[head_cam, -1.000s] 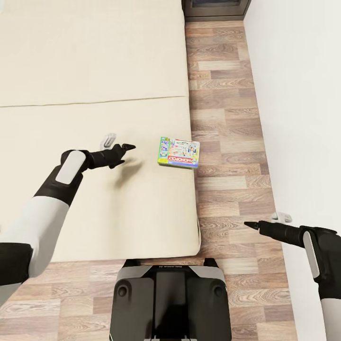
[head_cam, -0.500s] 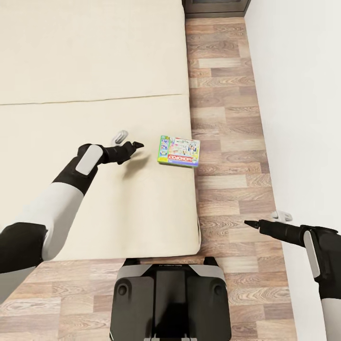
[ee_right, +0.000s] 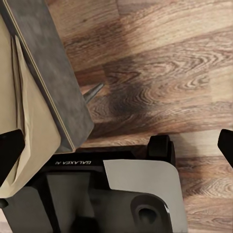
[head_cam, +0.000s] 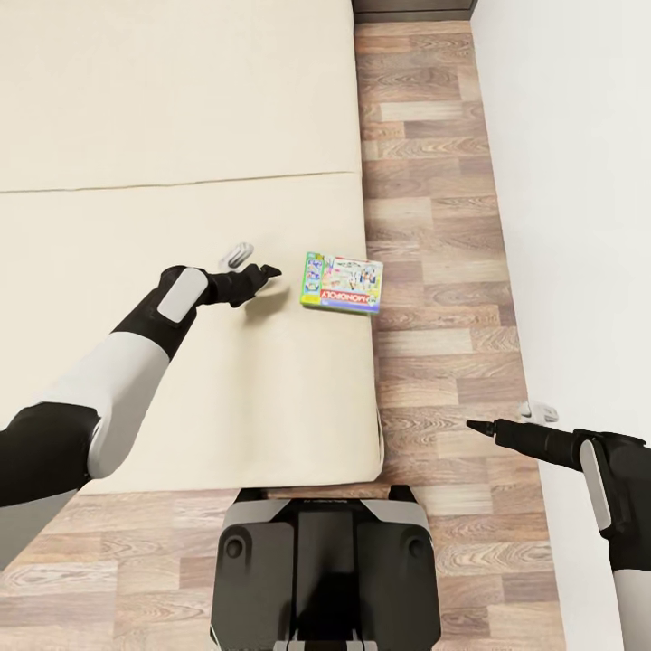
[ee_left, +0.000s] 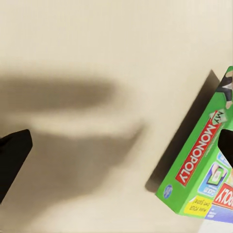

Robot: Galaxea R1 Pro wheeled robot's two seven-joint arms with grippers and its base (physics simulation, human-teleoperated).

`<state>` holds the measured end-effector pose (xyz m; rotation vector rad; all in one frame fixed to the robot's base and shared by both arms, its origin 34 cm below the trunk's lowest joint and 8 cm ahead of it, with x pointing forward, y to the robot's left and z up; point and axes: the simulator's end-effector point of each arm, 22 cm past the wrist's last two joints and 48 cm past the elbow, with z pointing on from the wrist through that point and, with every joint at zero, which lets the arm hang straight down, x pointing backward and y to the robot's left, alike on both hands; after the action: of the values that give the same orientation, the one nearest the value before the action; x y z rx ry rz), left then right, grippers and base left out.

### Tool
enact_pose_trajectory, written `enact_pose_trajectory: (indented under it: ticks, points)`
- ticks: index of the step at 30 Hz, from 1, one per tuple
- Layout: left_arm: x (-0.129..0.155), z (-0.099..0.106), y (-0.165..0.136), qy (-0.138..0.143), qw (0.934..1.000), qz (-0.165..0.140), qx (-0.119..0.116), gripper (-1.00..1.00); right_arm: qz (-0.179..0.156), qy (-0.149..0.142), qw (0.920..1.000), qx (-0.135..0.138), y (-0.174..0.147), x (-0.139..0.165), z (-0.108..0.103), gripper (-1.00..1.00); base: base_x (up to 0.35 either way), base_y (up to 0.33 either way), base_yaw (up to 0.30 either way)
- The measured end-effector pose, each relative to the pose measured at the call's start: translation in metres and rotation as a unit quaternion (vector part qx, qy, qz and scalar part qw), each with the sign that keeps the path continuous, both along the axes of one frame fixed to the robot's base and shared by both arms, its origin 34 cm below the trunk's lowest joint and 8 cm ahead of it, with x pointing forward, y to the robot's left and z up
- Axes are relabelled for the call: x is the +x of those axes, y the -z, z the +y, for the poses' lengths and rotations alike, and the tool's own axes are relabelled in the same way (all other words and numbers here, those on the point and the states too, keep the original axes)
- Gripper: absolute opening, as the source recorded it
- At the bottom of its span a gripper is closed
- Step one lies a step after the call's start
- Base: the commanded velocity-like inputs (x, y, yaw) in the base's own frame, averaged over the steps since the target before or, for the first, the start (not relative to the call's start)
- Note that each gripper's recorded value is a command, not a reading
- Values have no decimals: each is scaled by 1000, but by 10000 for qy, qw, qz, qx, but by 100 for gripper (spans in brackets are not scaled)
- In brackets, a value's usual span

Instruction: Put all the toys in the child's room - the three board games (two on the bed and one on the table), the two jigsaw puzzles on the table, and the tennis ball on the table - inside the toy box on the table in the child's room.

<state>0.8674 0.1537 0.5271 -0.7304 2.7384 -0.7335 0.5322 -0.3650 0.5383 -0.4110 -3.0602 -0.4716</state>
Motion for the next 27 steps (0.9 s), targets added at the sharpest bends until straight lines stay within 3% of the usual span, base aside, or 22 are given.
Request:
enact_pose_trajectory:
  ticks: [17,27]
  points:
    - [-2,-12,7,28,10000,-12,-86,100,80,9,10000,-1,7,-10,0,100,0,0,0]
    - [-3,-14,20,2,9998,130,-124,100,142,11,9999,-3,14,-10,-1,100,0,0,0]
